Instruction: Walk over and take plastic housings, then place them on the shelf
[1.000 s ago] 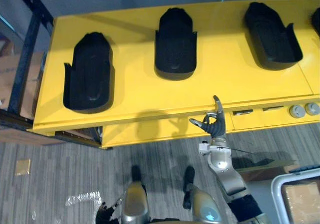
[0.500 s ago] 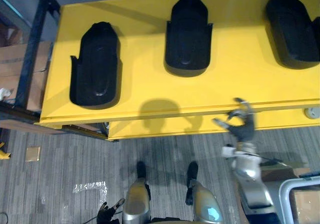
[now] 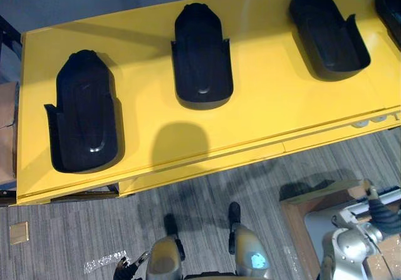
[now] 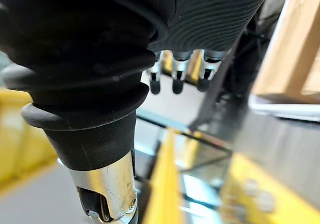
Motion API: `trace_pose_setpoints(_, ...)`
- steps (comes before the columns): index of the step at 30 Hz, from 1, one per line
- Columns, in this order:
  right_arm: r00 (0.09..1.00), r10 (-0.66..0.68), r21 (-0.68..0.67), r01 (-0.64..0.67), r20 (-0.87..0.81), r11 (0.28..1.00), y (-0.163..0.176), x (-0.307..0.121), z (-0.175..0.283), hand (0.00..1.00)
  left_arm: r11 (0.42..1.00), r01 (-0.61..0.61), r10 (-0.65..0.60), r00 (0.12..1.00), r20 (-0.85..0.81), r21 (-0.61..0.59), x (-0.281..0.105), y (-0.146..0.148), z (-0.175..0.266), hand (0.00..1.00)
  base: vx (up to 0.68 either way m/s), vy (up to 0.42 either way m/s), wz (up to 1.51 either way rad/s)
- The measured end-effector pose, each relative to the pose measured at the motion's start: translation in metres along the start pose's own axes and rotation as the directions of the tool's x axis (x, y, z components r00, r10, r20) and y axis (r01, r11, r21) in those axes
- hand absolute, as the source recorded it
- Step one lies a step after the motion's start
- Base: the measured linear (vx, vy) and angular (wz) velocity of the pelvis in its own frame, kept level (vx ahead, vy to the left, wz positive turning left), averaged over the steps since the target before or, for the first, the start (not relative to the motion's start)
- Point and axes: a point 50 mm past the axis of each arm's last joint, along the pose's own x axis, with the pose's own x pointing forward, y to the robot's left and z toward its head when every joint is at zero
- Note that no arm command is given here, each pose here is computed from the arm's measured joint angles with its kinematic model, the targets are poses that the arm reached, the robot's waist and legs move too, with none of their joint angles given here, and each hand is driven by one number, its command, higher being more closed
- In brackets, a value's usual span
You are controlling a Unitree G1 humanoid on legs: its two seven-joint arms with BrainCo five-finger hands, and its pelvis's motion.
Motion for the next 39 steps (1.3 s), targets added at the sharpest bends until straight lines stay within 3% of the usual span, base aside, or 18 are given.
trace_pose_setpoints(3,0.983,0.058,0.145,-0.084,0.174,0.986,0.015,0.005,0.036,0.0,1.0,0.003,-0.003,1.0,0.0,0.009,0.0,0.001,-0.001,0.0,0.0,0.043,0.11)
trace_pose_setpoints(6,0.909,0.215,0.239,-0.311,0.357,0.92,0.047,0.007,0.07,0.0,1.0,0.002,-0.002,1.0,0.007,0.01,-0.001,0.003,0.0,0.0,-0.01,0.031,0.1)
trace_pose_setpoints(9,0.777,0.393,0.296,-0.573,0.492,0.764,0.094,0.0,0.101,0.0,1.0,0.006,-0.006,1.0,0.008,0.013,-0.001,0.003,0.002,0.0,0.0,0.026,0.07)
trace_pose_setpoints(13,0.599,0.592,0.298,-0.793,0.54,0.531,0.149,-0.01,0.12,0.0,1.0,0.008,-0.008,1.0,0.001,0.014,0.0,0.003,0.002,0.0,0.02,0.012,0.27)
trace_pose_setpoints(18,0.489,0.738,0.256,-0.872,0.465,0.417,0.182,-0.022,0.109,0.0,1.0,0.017,-0.017,1.0,-0.002,0.009,0.0,0.002,0.002,0.0,-0.01,0.021,0.26)
trace_pose_setpoints(23,0.412,0.778,0.23,-0.911,0.475,0.342,0.198,-0.031,0.116,0.0,0.999,0.036,-0.036,0.999,0.011,0.015,0.001,-0.002,0.006,0.0,-0.06,0.021,0.08)
trace_pose_setpoints(30,0.331,0.871,0.165,-0.943,0.364,0.289,0.227,-0.044,0.102,0.0,0.998,0.046,-0.046,0.999,0.012,0.031,0.001,-0.006,0.006,0.0,-0.05,-0.012,0.06)
trace_pose_setpoints(35,0.342,0.864,0.158,-0.939,0.37,0.304,0.235,-0.042,0.107,0.0,0.998,0.054,-0.054,0.998,0.008,0.039,0.0,-0.008,0.005,0.0,0.0,-0.003,0.01)
trace_pose_setpoints(39,0.305,0.867,0.142,-0.952,0.393,0.27,0.242,-0.049,0.115,0.0,0.997,0.061,-0.061,0.998,0.011,0.044,0.001,-0.011,0.008,0.0,0.0,0.0,0.0)
